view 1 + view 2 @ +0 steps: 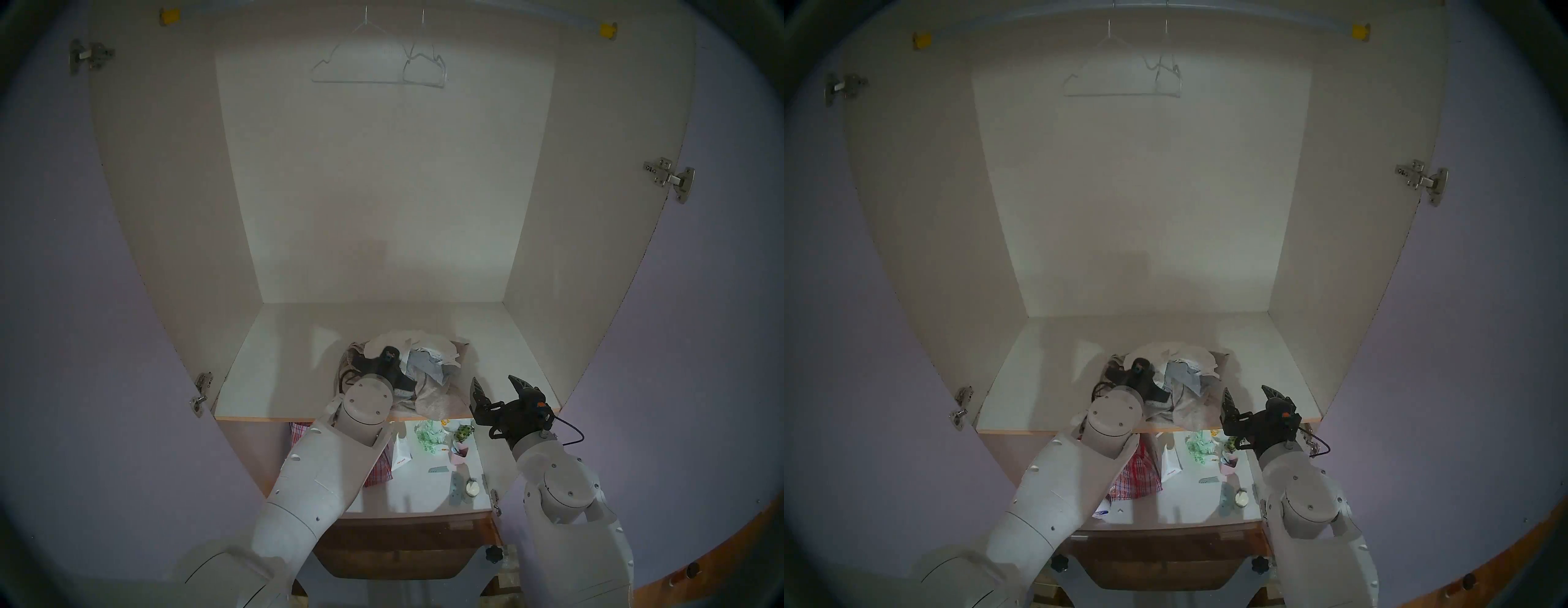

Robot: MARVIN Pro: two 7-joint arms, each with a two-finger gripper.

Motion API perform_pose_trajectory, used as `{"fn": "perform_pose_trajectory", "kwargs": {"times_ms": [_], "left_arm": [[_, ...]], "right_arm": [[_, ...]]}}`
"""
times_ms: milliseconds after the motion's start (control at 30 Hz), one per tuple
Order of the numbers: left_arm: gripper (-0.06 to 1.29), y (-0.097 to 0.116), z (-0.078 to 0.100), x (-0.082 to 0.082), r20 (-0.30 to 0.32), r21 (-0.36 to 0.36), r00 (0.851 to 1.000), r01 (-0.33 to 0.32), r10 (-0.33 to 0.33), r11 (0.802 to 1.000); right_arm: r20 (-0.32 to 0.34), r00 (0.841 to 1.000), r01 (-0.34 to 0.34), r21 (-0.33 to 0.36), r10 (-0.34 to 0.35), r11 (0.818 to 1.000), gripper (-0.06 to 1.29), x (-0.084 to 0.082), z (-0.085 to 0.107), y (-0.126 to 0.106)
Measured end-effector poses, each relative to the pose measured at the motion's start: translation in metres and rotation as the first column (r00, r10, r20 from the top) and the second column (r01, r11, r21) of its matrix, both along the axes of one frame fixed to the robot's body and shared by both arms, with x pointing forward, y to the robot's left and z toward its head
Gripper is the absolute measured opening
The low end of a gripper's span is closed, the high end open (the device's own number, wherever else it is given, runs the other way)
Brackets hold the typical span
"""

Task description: Sort tops into two piles: light colors and dark colors

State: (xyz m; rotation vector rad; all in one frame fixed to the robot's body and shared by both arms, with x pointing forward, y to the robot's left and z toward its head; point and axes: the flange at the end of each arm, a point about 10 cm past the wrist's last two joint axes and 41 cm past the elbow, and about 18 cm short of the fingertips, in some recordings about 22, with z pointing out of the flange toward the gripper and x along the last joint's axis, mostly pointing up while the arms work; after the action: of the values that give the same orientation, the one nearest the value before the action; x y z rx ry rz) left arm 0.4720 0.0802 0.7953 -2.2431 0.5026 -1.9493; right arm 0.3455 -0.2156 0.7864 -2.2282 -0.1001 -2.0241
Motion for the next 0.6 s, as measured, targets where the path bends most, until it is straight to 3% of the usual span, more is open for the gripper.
{"fn": "perform_pose_trajectory", "kwargs": {"times_ms": [133, 267, 400, 500, 600], "left_arm": [[-0.01, 0.032, 0.017, -0.013, 0.095, 0.021, 0.985, -0.146, 0.143, 0.989], [-0.01, 0.070, 0.047, -0.023, 0.202, 0.023, 0.941, -0.281, 0.271, 0.959], [-0.01, 0.108, 0.072, -0.019, 0.263, 0.071, 0.917, -0.329, 0.300, 0.942], [-0.01, 0.129, 0.079, -0.013, 0.271, 0.127, 0.916, -0.340, 0.297, 0.932], [-0.01, 0.148, 0.089, -0.004, 0.256, 0.138, 0.917, -0.348, 0.306, 0.927]], "right_arm": [[0.000, 1.000, 0.000, 0.000, 0.000, 1.000, 1.24, 0.000, 0.000, 0.000], [0.000, 1.000, 0.000, 0.000, 0.000, 1.000, 1.24, 0.000, 0.000, 0.000], [0.000, 1.000, 0.000, 0.000, 0.000, 1.000, 1.24, 0.000, 0.000, 0.000], [0.000, 1.000, 0.000, 0.001, 0.000, 1.000, 1.24, 0.000, 0.000, 0.000], [0.000, 1.000, 0.000, 0.001, 0.000, 1.000, 1.24, 0.000, 0.000, 0.000]]}}
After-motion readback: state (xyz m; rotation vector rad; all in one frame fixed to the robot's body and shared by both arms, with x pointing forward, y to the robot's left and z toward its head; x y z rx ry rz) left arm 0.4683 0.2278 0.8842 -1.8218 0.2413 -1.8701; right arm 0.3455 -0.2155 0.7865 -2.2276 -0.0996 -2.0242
